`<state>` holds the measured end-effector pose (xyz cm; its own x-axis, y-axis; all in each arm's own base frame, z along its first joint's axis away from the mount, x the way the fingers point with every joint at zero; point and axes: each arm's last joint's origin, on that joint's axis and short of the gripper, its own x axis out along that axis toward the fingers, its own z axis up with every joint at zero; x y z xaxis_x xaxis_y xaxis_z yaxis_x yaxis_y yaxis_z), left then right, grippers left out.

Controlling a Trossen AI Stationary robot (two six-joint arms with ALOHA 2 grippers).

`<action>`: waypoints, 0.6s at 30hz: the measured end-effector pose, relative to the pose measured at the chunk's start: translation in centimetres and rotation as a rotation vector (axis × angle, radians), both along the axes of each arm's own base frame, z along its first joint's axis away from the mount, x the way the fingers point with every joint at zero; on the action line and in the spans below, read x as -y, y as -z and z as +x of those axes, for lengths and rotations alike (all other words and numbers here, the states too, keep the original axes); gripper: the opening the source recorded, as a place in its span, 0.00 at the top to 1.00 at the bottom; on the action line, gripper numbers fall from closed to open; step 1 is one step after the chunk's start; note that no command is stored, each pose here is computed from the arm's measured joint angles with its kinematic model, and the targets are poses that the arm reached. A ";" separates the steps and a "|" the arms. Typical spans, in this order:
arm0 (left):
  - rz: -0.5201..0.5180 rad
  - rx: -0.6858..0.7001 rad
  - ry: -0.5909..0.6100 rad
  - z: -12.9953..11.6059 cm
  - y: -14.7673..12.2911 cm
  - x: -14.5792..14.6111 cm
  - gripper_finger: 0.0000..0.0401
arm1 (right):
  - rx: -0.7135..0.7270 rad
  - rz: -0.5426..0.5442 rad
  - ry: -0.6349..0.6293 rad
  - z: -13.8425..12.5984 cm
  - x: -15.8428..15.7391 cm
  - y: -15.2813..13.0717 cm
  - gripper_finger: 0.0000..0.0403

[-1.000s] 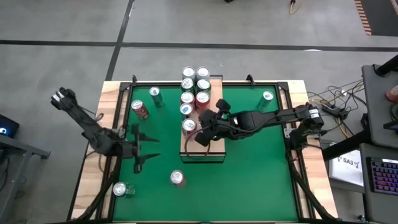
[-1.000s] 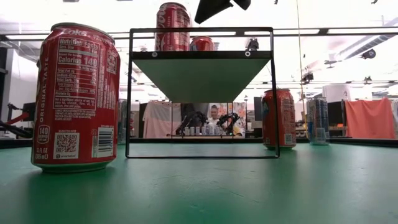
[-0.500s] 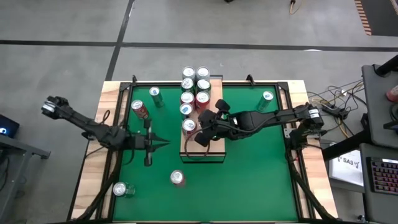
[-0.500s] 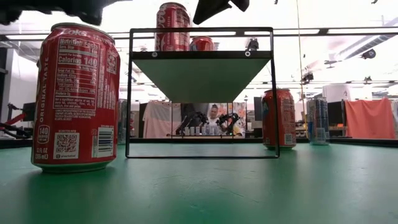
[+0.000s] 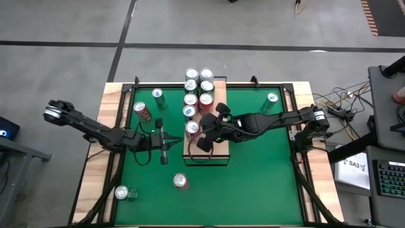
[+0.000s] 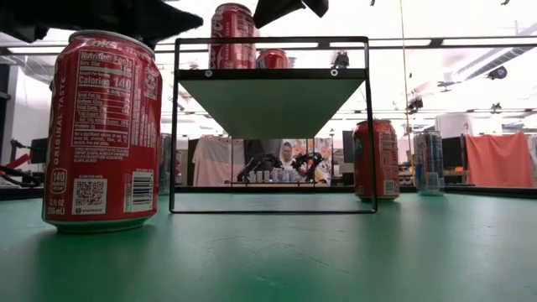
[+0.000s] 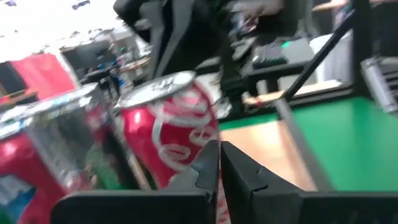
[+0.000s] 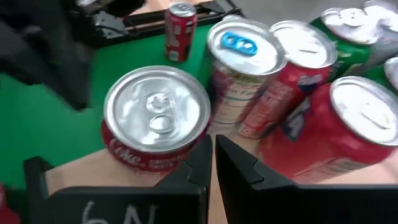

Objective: Place canned beverage on shelf
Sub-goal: Put the red can on the shelf

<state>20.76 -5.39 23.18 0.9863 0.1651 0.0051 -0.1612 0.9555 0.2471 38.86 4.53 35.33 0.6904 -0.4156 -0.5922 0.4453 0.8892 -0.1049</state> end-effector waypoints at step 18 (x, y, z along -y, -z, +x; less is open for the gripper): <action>-0.018 0.001 -0.071 0.2 -0.2 -0.1 1.00 | -0.016 0.051 -0.113 -0.3 -2.1 0.1 0.97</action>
